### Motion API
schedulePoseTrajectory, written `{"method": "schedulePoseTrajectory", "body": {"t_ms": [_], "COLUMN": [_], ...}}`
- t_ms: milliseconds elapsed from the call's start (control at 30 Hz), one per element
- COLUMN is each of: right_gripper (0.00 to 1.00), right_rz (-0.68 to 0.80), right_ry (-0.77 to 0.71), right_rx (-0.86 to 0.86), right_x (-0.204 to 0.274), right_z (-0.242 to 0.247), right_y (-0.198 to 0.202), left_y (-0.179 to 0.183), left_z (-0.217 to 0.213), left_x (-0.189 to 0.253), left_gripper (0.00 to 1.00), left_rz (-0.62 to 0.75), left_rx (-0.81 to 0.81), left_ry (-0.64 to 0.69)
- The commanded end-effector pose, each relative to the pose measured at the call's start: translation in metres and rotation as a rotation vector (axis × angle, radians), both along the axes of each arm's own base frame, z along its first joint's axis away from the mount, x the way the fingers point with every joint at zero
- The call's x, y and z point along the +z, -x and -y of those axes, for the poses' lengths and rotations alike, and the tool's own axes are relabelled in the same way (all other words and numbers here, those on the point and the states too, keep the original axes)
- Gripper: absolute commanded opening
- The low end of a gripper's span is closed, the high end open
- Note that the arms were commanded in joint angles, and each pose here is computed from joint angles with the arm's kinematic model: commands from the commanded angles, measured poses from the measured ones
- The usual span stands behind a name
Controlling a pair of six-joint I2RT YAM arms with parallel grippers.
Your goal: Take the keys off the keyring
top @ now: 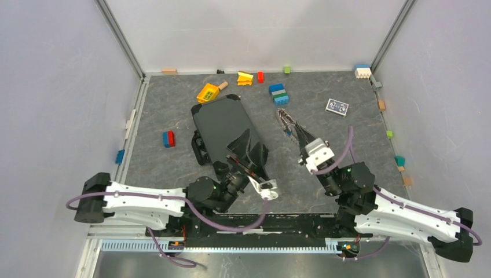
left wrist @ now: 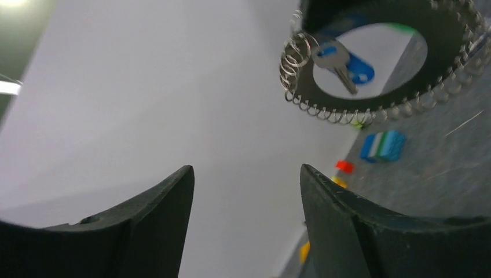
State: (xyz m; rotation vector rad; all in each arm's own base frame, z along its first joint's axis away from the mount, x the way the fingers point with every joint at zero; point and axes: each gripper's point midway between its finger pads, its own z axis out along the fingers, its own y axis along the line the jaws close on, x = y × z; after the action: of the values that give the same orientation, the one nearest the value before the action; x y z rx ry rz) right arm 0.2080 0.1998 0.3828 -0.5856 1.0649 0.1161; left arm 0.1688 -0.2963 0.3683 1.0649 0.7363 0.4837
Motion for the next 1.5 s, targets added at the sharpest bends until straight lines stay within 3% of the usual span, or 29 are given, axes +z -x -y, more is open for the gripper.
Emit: {"method": "schedulePoseTrajectory", "body": {"t_ms": [0,67,167,433,667,800,1067,1467], "right_gripper": [0.0,0.0,0.0,0.0,0.0,0.0,0.0,0.0], "right_rz": [0.253,0.314,0.406,0.538,0.569,0.576,0.579,0.591], "right_ry": [0.039,0.054,0.051,0.011,-0.065,-0.067,-0.032,0.006], "right_rx": [0.053,0.067,0.092,0.149,0.179,0.192,0.211,0.246], "right_x": [0.03,0.031,0.036,0.063,0.078,0.08,0.075,0.068], "right_z": [0.003,0.004,0.006,0.007,0.012,0.012,0.008,0.003], "right_y": [0.021,0.028,0.039,0.06,0.069,0.072,0.074,0.079], "left_y": [0.023,0.044,0.066,0.089,0.07,0.056,0.056,0.063], "left_z": [0.001,0.002,0.002,0.034,0.052,0.051,0.057,0.07], "left_x": [0.038,0.05,0.058,0.043,0.038,0.045,0.062,0.072], "left_gripper": [0.78,0.88,0.89,0.76,0.64,0.65,0.65,0.45], "left_rz": [-0.387,-0.463,-0.523,-0.633,-0.57,-0.529,-0.513,-0.518], "left_rx": [-0.313,-0.494,-0.66,-0.807,-0.726,-0.663,-0.706,-0.765], "left_ry": [0.45,0.521,0.596,0.587,0.683,0.798,0.915,0.936]}}
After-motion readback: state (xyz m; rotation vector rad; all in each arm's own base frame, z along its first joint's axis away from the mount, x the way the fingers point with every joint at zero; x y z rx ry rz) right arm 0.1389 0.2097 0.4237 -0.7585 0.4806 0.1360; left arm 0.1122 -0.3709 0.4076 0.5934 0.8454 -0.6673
